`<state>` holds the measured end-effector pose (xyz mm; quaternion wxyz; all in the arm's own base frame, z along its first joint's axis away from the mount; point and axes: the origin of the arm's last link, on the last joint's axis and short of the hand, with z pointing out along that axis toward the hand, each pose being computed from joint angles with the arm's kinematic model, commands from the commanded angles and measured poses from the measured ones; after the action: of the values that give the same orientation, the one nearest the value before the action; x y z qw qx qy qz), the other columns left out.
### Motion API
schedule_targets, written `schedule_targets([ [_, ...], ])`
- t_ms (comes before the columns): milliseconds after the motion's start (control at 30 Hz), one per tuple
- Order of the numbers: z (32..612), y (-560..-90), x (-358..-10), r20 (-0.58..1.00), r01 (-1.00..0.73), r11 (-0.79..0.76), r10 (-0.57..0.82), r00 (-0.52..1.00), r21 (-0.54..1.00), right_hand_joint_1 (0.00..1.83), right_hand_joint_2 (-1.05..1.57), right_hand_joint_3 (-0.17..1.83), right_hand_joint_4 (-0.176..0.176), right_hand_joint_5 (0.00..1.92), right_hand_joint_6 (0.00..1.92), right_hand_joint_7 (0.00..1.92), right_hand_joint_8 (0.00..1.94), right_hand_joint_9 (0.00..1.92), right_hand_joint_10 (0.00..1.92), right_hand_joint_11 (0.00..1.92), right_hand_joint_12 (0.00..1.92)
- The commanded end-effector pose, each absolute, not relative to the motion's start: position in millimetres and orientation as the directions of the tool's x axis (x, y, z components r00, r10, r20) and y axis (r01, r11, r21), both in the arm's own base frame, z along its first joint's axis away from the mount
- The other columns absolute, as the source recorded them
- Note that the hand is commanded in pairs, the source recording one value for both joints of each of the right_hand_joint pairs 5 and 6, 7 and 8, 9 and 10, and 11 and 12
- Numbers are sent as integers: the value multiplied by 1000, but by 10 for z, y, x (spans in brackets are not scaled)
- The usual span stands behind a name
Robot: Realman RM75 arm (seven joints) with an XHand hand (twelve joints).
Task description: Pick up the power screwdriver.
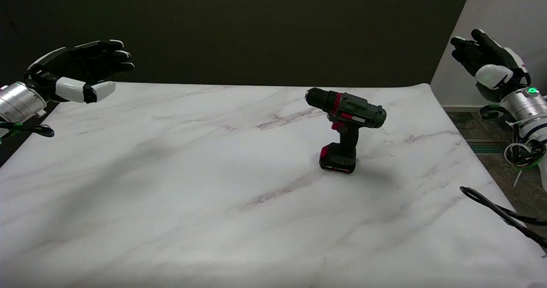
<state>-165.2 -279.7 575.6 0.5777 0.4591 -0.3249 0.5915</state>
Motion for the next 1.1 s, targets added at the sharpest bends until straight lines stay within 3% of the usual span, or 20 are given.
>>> schedule_targets([
  [33, 5482, -2776, -2166, 824, -906, 195, 375, 424, 377, 1017, -573, 418, -175, 0, 0, 266, 266, 151, 151, 138, 138],
  [233, 5377, -2678, -2459, 814, -916, 242, 425, 396, 320, 1007, -612, 506, -121, 39, 39, 217, 217, 91, 91, 81, 81],
  [467, 5218, -2682, -2626, 840, -927, 249, 404, 363, 281, 1005, -600, 486, -93, 36, 36, 197, 197, 107, 107, 104, 104],
  [1100, 4882, -2839, -2736, 899, -952, 207, 334, 283, 223, 997, -562, 501, -91, 16, 16, 141, 141, 148, 148, 155, 155],
])
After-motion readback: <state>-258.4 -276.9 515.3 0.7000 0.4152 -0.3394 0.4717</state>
